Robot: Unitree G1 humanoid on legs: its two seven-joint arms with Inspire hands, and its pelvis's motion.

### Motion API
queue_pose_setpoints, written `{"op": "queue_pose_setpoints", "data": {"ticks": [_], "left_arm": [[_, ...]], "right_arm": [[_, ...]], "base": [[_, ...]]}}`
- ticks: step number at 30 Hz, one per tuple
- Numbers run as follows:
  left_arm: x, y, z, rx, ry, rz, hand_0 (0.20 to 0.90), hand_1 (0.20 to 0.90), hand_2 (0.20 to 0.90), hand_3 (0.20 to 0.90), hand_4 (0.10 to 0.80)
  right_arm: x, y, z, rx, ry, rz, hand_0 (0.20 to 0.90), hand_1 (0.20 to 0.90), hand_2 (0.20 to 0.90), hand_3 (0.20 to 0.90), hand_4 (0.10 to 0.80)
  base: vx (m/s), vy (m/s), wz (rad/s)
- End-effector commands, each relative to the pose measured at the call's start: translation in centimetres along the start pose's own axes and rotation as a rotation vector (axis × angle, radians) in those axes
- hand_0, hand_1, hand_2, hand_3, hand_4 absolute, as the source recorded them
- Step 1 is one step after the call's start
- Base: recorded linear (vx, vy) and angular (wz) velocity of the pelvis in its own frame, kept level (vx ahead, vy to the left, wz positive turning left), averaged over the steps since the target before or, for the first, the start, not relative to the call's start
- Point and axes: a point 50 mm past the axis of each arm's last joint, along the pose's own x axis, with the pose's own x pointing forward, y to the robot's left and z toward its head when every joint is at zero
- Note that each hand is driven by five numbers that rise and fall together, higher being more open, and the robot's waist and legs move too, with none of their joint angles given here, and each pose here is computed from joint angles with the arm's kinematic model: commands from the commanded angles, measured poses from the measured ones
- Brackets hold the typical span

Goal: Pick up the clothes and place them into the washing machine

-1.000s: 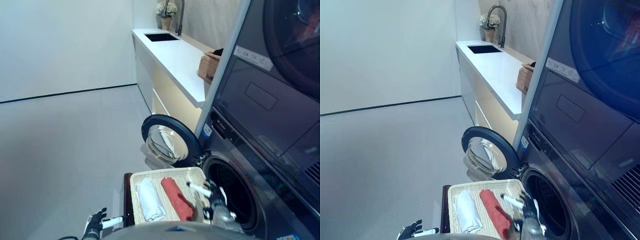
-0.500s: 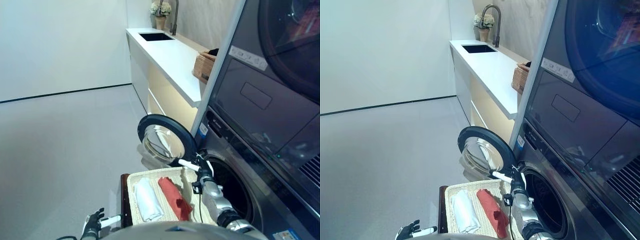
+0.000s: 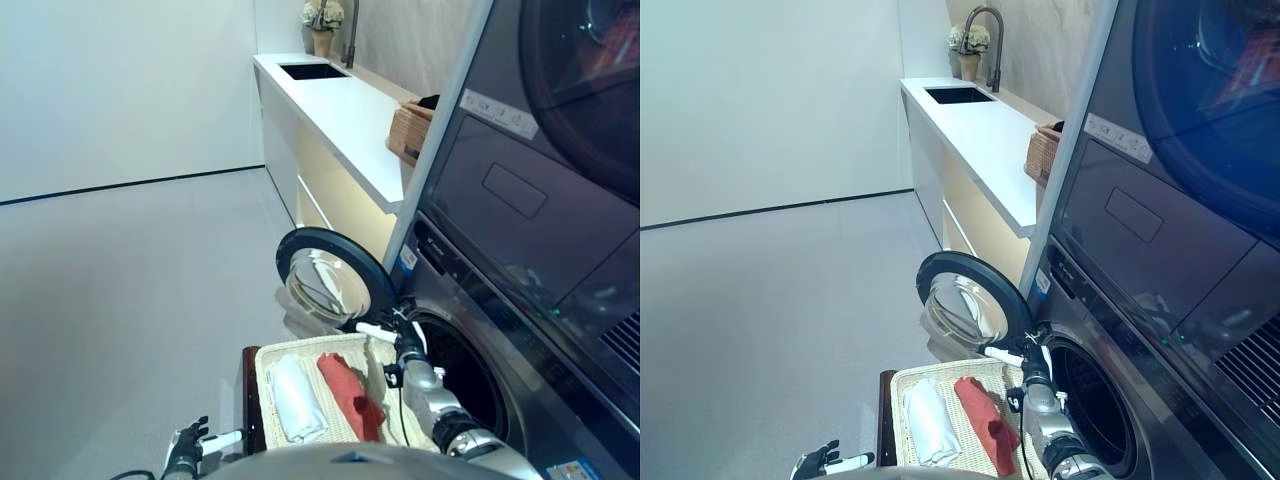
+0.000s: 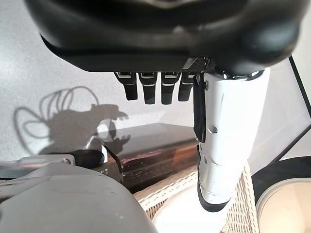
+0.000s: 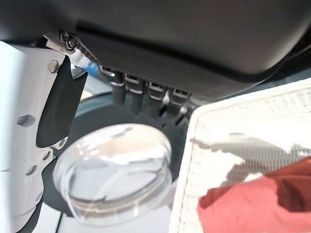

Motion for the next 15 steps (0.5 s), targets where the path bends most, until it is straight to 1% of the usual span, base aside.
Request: {"op": "queue_pose_setpoints", "data": {"ticks": [1,15], "left_arm": [[0.7,0.1,2.6,0.017,-0.073,0.028,0.9,0.9,0.9,0.9,0.8],[0.6,0.4,2.2,0.001,-0.075,0.023,0.9,0.9,0.9,0.9,0.8]], "right_arm": [[0.4,1.9,8.2,-0.013,-0.346,0.071,0.9,0.9,0.9,0.9,0.8],[-0.1,0.8,7.2,-0.025,-0.358,0.074,0.9,0.9,0.9,0.9,0.8]], "base": [[0.0,0.0,0.0],[0.0,0.0,0.0]]}}
